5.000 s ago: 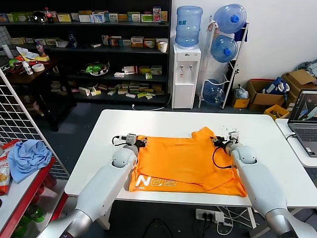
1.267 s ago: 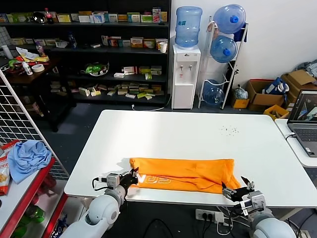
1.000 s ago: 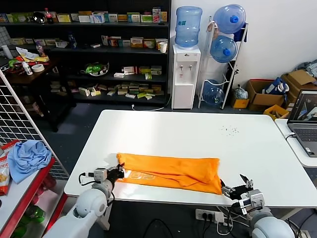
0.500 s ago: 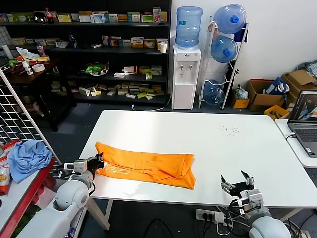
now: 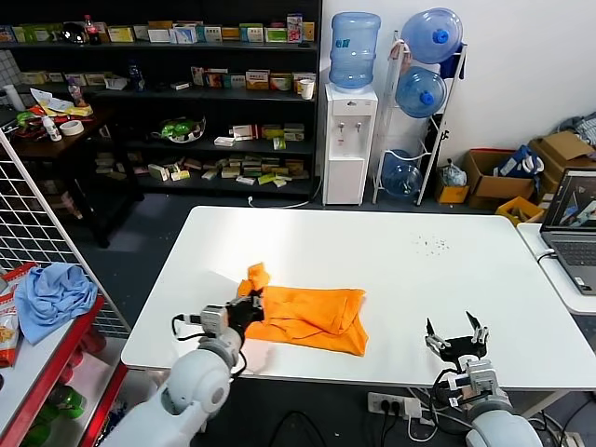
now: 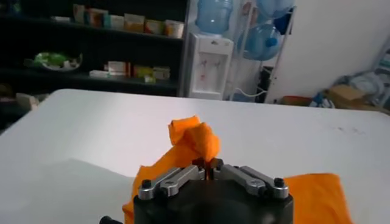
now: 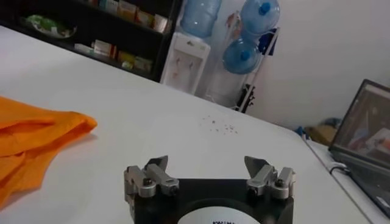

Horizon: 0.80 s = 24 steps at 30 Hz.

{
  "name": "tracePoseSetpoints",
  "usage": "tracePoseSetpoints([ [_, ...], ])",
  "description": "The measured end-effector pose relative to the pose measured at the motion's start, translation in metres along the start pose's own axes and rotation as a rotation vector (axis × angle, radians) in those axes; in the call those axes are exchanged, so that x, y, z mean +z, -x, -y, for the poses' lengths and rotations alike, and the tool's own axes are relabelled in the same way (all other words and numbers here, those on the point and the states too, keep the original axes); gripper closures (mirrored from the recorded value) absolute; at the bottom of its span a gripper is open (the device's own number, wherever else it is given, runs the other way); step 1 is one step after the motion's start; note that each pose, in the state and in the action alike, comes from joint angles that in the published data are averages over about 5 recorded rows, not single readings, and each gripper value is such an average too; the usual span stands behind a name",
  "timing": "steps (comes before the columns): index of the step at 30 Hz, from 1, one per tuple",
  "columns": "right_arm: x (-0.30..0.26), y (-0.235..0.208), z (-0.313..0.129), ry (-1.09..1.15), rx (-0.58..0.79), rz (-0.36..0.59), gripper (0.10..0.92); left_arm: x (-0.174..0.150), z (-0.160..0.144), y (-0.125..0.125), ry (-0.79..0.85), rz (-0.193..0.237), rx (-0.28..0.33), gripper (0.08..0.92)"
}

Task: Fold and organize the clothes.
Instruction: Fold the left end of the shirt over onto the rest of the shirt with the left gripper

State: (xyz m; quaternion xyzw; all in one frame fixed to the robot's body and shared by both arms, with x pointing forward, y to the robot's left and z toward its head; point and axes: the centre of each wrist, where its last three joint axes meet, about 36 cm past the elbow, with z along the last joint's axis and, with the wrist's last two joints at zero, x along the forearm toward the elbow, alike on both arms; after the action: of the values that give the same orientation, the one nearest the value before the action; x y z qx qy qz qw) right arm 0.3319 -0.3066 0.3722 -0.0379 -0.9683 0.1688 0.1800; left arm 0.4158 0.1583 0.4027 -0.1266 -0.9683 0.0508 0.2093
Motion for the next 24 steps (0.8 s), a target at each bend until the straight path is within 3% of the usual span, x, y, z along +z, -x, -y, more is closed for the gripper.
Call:
tracePoseSetpoints([
  [14,0.004,0.005,-0.006,0.015,0.019,0.017,0.200,0.037,0.105,0.019,-0.065,-0.051,0.152,0.856],
  [18,0.003,0.006,-0.009,0.019,0.017,0.020,0.200,0.039,0.123,0.027,-0.089,-0.026,0.167,0.764],
  [24,0.001,0.008,-0.013,0.019,0.011,0.027,0.200,0.037,0.136,0.037,-0.143,0.044,0.165,0.591],
])
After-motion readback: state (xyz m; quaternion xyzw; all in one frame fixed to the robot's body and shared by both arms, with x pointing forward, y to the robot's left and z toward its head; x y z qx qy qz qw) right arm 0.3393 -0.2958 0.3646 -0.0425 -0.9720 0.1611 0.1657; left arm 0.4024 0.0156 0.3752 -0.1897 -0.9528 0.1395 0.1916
